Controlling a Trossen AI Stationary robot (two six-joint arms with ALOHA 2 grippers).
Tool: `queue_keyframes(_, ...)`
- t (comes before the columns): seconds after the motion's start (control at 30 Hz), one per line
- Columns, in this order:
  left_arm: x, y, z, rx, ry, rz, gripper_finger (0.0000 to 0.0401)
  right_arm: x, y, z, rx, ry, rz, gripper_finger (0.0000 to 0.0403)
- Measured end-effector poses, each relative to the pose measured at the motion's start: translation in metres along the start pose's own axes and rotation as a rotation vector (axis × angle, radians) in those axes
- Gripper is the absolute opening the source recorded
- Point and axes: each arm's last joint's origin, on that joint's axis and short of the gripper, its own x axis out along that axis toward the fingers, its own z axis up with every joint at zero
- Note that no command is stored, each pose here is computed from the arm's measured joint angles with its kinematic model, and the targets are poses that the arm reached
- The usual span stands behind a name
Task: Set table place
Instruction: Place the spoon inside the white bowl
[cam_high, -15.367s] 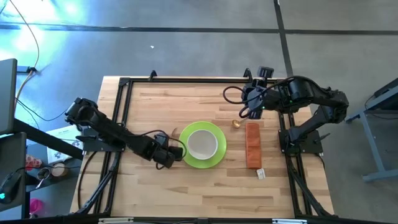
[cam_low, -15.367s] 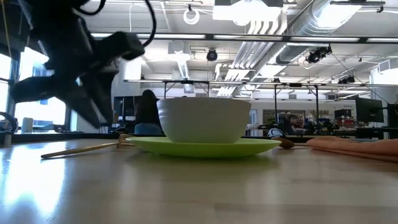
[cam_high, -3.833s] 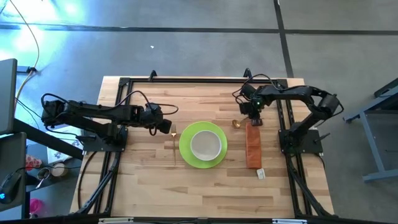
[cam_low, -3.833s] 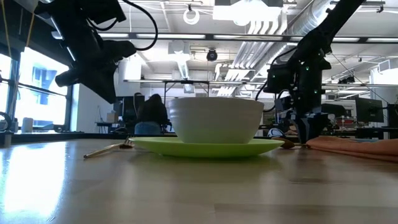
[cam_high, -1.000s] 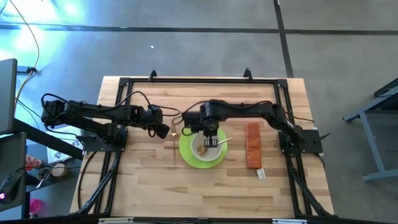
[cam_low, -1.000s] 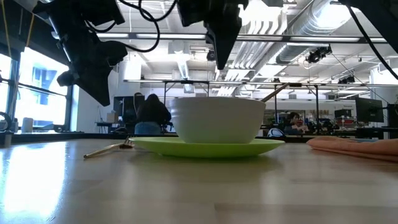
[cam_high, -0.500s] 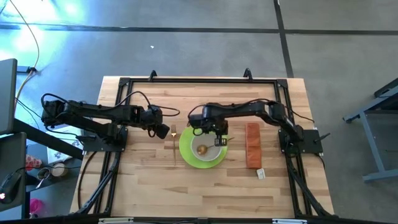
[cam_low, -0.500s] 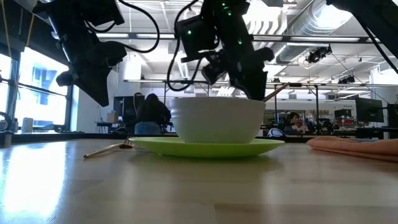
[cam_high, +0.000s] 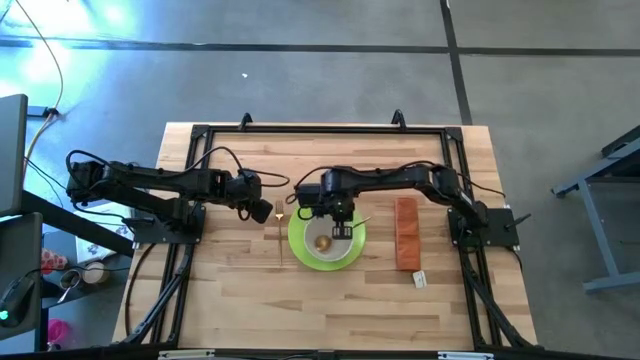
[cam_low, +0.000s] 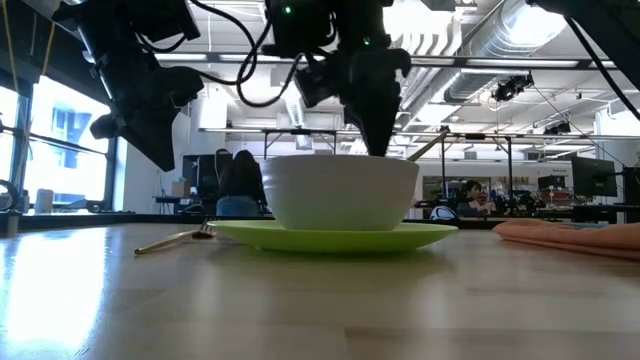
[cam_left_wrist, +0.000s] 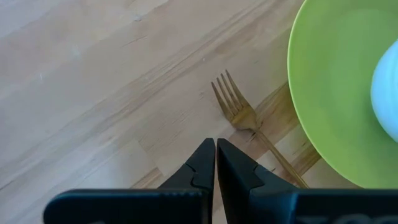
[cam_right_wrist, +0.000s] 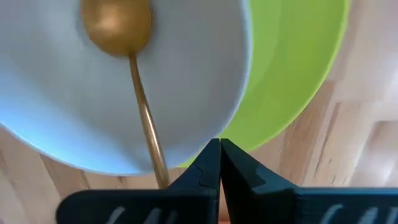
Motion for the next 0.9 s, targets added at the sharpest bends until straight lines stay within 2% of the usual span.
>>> queue_keyframes(0.2, 0.000, 0.000, 0.000, 0.000, 0.001, 0.001, 0.0008, -0.015, -0.014, -0.002, 0.035, -0.007, -0.067, 0.0000)
queue_keyframes(0.37, 0.000, 0.001, -0.001, 0.004, 0.011, 0.012, 0.0008, -0.031, -0.022, -0.007, 0.076, -0.068, -0.069, 0.0000)
queue_keyframes(0.53, 0.000, 0.001, -0.001, 0.003, 0.011, 0.012, 0.0008, -0.036, -0.002, -0.002, 0.023, -0.147, 0.043, 0.0000)
queue_keyframes(0.7, 0.000, 0.001, -0.001, 0.003, 0.007, 0.016, 0.0008, -0.032, 0.021, 0.009, -0.074, -0.237, 0.058, 0.0000)
queue_keyframes(0.9, 0.000, 0.001, -0.001, 0.003, 0.005, 0.018, 0.0008, -0.008, 0.019, 0.017, -0.080, -0.268, 0.102, 0.0000)
